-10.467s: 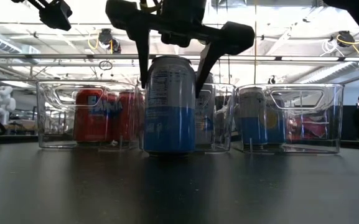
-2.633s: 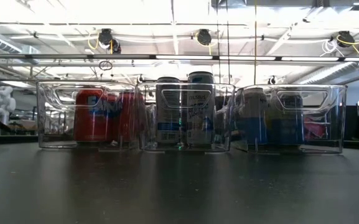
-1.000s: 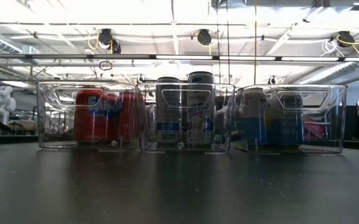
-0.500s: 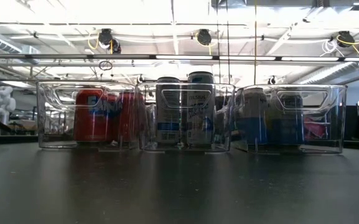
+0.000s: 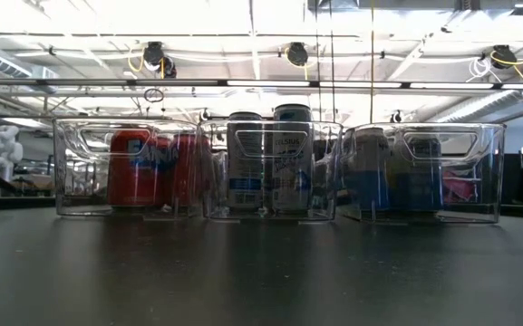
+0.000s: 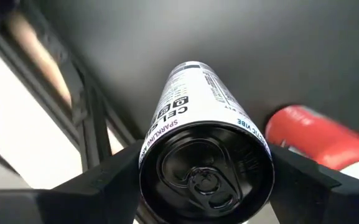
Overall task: Sort soda cans
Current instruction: Put the white-blue soda can into the center transparent bin
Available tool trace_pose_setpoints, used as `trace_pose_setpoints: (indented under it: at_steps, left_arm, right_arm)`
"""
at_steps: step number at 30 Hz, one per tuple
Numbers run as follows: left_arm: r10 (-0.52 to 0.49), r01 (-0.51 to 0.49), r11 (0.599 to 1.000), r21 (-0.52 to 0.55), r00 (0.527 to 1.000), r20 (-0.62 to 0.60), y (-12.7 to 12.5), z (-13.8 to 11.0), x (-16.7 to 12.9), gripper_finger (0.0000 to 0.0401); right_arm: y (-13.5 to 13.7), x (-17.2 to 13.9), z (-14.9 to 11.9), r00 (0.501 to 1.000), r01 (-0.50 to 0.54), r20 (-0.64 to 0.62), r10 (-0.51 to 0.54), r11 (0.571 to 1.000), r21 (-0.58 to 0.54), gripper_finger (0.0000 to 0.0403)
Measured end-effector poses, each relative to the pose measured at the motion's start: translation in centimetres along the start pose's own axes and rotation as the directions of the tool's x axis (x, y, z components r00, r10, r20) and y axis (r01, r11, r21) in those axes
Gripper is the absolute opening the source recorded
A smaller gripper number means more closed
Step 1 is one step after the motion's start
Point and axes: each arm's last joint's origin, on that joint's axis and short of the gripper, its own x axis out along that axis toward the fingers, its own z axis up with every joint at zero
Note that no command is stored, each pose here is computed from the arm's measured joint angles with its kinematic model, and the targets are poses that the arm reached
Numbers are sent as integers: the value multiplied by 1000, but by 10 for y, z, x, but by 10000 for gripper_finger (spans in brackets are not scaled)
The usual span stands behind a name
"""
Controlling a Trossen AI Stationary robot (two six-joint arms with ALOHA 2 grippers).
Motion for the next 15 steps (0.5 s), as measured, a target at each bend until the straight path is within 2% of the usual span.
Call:
trace_pose_setpoints:
  at_steps: [5,15]
  left_arm:
    - [-39,37,997,65,999,22,3,30,-14,288]
    - [-183,176,969,172,983,30,13,92,-40,288]
  right_arm:
    - [0,0,0,1000,-1,1,1,999,42,382]
    - [2,1,5,999,-19,48,11,985,174,382]
